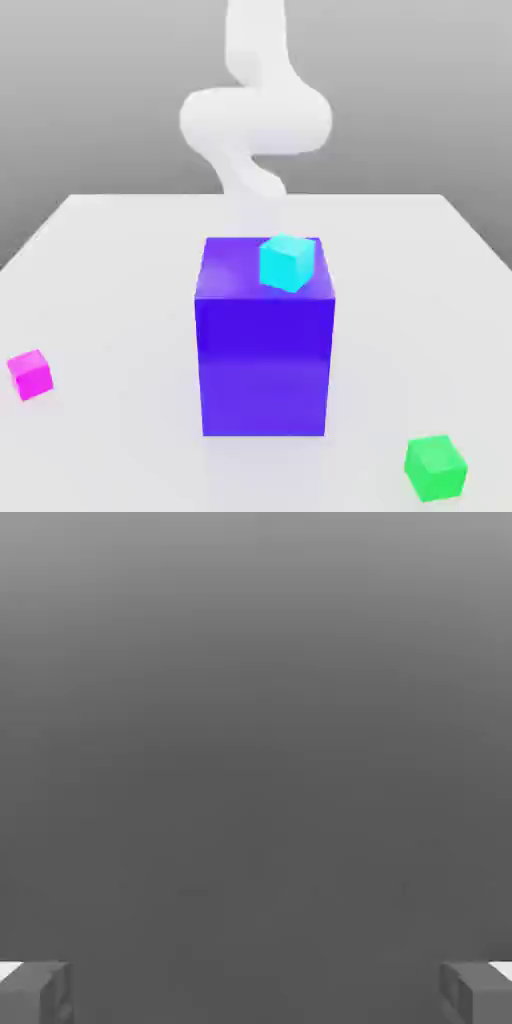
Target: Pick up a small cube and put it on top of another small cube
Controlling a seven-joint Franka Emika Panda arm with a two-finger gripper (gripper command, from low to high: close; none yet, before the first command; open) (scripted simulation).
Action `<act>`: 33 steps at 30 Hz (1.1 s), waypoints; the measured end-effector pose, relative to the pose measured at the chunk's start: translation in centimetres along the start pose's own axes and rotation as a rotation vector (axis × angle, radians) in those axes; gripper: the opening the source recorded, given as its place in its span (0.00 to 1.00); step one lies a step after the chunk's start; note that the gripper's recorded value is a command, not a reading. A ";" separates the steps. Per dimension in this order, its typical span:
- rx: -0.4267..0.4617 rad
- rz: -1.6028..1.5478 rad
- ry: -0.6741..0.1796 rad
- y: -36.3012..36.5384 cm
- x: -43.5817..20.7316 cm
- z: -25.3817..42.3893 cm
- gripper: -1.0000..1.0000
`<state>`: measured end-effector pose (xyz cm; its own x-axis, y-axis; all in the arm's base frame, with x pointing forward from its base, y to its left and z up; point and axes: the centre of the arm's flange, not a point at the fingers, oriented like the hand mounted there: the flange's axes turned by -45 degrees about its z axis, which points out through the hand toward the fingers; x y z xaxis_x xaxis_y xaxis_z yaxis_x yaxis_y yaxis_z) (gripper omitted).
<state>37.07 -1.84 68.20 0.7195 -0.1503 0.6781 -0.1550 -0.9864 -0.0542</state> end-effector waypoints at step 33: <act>-0.806 1.921 -0.301 34.3 -29.3 30.8 0.50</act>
<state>31.50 -33.35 23.86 -0.6152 -0.7866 0.0539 -0.7882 0.6120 -0.0647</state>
